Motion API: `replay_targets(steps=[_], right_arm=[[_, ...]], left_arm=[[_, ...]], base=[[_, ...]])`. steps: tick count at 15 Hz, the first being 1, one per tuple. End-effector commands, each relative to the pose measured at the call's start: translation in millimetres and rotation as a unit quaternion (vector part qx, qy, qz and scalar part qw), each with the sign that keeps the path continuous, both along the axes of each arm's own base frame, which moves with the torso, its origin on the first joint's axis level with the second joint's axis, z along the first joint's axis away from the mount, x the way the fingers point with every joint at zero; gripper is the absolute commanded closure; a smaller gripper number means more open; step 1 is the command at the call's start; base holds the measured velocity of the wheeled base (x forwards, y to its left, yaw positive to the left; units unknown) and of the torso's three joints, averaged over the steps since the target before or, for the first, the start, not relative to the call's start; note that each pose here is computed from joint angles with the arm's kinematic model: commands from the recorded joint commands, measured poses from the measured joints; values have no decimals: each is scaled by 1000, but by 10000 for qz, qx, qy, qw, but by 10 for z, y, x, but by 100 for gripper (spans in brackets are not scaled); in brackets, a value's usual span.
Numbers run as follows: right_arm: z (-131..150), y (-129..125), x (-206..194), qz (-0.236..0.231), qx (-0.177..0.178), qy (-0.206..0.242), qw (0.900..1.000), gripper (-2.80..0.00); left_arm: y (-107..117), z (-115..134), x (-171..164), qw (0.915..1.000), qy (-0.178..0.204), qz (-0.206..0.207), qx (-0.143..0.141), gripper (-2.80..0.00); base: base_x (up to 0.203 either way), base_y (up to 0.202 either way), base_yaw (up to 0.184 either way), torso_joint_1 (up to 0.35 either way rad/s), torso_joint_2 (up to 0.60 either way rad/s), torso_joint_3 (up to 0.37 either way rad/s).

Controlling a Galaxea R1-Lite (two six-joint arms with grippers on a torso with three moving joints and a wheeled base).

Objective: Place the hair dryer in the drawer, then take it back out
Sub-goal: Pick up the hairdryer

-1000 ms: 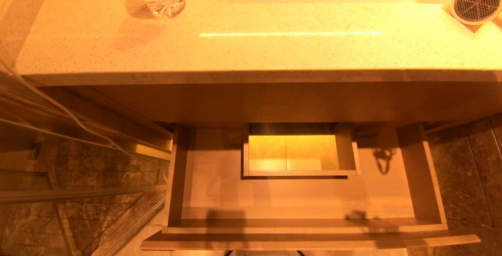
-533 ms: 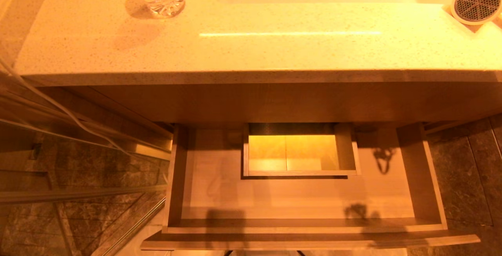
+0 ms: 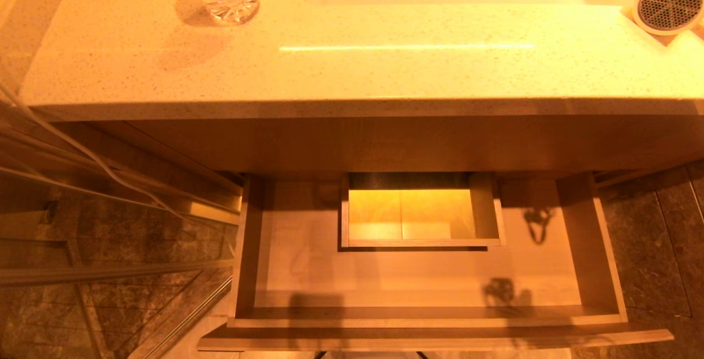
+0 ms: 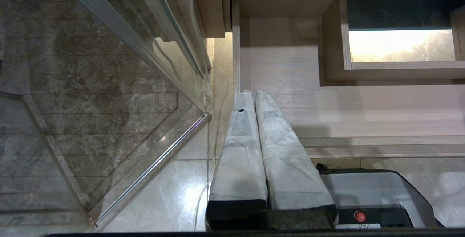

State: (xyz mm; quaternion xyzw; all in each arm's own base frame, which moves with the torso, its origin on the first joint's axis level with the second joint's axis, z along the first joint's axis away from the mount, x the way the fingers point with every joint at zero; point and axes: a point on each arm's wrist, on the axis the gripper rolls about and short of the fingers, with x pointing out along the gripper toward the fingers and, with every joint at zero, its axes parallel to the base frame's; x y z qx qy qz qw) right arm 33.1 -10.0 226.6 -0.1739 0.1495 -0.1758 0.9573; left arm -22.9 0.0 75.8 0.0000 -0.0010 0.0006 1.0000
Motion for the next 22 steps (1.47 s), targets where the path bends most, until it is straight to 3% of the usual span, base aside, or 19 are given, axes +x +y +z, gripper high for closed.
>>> replay_targets(steps=[1, 8, 12, 22], right_arm=[[35, 2, -19, 11, -47, -104, 9999, 0], [130, 4, -27, 56, -196, -331, 9992, 0], [192, 18, -26, 404, -255, -464, 9978, 0], [168, 23, -54, 468, -342, -470, 9972, 0]], left_arm=[[0, 2, 0, 10000, -5, 1, 0, 0], [0, -2, 1, 10000, 2, 1, 0, 0], [0, 2, 0, 10000, -5, 1, 0, 0], [0, -2, 1, 10000, 2, 1, 0, 0]], base=[[0, 0, 0, 65, -12, 51], [0, 0, 0, 240, -56, 176], [0, 0, 0, 66, -27, 49], [0, 0, 0, 93, -44, 42]])
